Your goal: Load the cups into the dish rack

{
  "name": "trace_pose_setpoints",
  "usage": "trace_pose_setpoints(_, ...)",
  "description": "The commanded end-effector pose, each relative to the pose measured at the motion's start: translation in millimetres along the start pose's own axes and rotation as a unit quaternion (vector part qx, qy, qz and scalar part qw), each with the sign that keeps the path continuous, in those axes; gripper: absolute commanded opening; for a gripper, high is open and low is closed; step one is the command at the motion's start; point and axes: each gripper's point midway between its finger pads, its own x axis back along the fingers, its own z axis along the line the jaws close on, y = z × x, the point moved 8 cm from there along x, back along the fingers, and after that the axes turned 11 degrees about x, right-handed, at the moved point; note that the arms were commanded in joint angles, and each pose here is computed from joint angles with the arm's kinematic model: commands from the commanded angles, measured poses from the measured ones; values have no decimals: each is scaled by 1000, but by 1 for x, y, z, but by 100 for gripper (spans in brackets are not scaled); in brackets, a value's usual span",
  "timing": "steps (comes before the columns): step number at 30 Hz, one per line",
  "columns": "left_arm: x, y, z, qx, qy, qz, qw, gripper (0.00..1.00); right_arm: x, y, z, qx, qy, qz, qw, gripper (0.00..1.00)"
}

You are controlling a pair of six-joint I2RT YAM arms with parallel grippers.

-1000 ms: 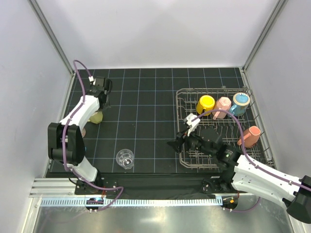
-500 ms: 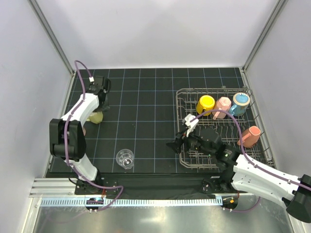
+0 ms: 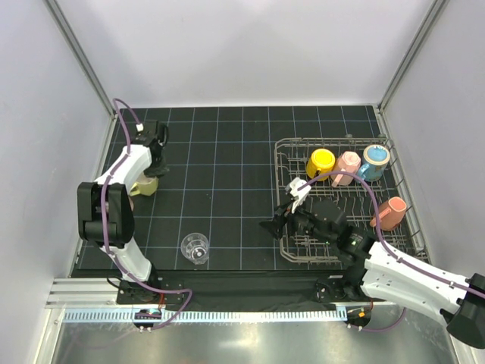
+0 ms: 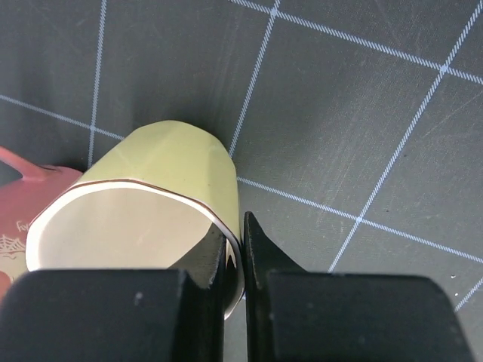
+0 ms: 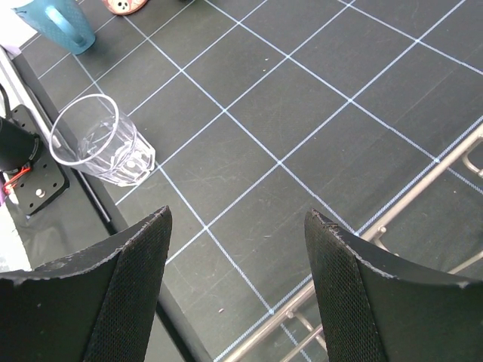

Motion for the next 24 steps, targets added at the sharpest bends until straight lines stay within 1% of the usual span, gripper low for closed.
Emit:
trace_pose_setpoints(1, 15, 14, -9, 29, -41, -12, 999, 0, -4, 11, -2, 4, -14, -19, 1000, 72)
trace_pose_setpoints(2, 19, 16, -11, 43, -49, -10, 998, 0, -5, 9, -2, 3, -16, -7, 1000, 72)
trace_pose_setpoints(4, 36, 21, -19, 59, -91, -5, 994, 0, -11, 14, -6, 0, -41, 11, 999, 72)
trace_pose_setpoints(5, 54, 28, -22, 78, -114, -18, 990, 0, -10, 9, -8, -3, -50, 36, 998, 72)
trace_pose_setpoints(6, 68, 29, -26, 90, -151, -16, 984, 0, -10, 10, -8, -5, -53, 42, 998, 72)
trace_pose_setpoints(7, 79, 31, -27, 103, -171, -19, 980, 0, -11, 15, -8, -6, -53, 42, 998, 72)
trace_pose_setpoints(9, 105, 29, -34, 130, -224, -20, 966, 0, -8, 16, -7, -6, -50, 44, 998, 72)
trace_pose_setpoints(10, 129, 27, -35, 132, -268, -25, 954, 0, -6, 18, -6, -6, -49, 41, 998, 72)
trace_pose_setpoints(12, 155, 20, -39, 147, -316, -24, 937, 0, -1, 21, -5, -8, -45, 33, 998, 73)
trace_pose_setpoints(13, 182, 14, -37, 148, -364, -27, 919, 0, 1, 24, -5, -7, -41, 30, 999, 75)
trace_pose_setpoints(14, 195, 11, -36, 154, -388, -28, 908, 0, 4, 26, -4, -7, -38, 28, 999, 77)
trace_pose_setpoints(15, 203, 6, -38, 176, -415, -19, 892, 0, 6, 29, -1, -7, -28, 24, 999, 83)
trace_pose_setpoints(16, 225, 0, -31, 184, -448, -34, 874, 0, 7, 31, -1, -7, -25, 20, 999, 86)
trace_pose_setpoints(17, 237, -6, -31, 186, -483, -24, 855, 0, 8, 35, 4, -8, -2, 11, 1000, 89)
trace_pose_setpoints(18, 237, -16, -29, 199, -495, -11, 846, 0, 9, 38, 7, -16, 6, 3, 1000, 93)
trace_pose_setpoints(19, 249, -14, -30, 227, -527, -18, 819, 0, 10, 43, 11, -18, 24, -5, 1000, 94)
trace_pose_setpoints(20, 269, -23, -22, 235, -564, -20, 791, 0, 8, 49, 14, -22, 37, -16, 999, 95)
trace_pose_setpoints(21, 275, -28, -21, 247, -587, -17, 771, 0, 8, 56, 17, -26, 49, -26, 998, 96)
trace_pose_setpoints(22, 270, -36, -22, 259, -603, -1, 755, 0, 7, 60, 21, -36, 63, -30, 997, 97)
trace_pose_setpoints(23, 292, -37, -16, 278, -643, -2, 714, 0, 6, 65, 25, -39, 81, -38, 995, 98)
trace_pose_setpoints(24, 296, -41, -13, 280, -654, 6, 703, 0, 3, 73, 29, -42, 94, -43, 994, 99)
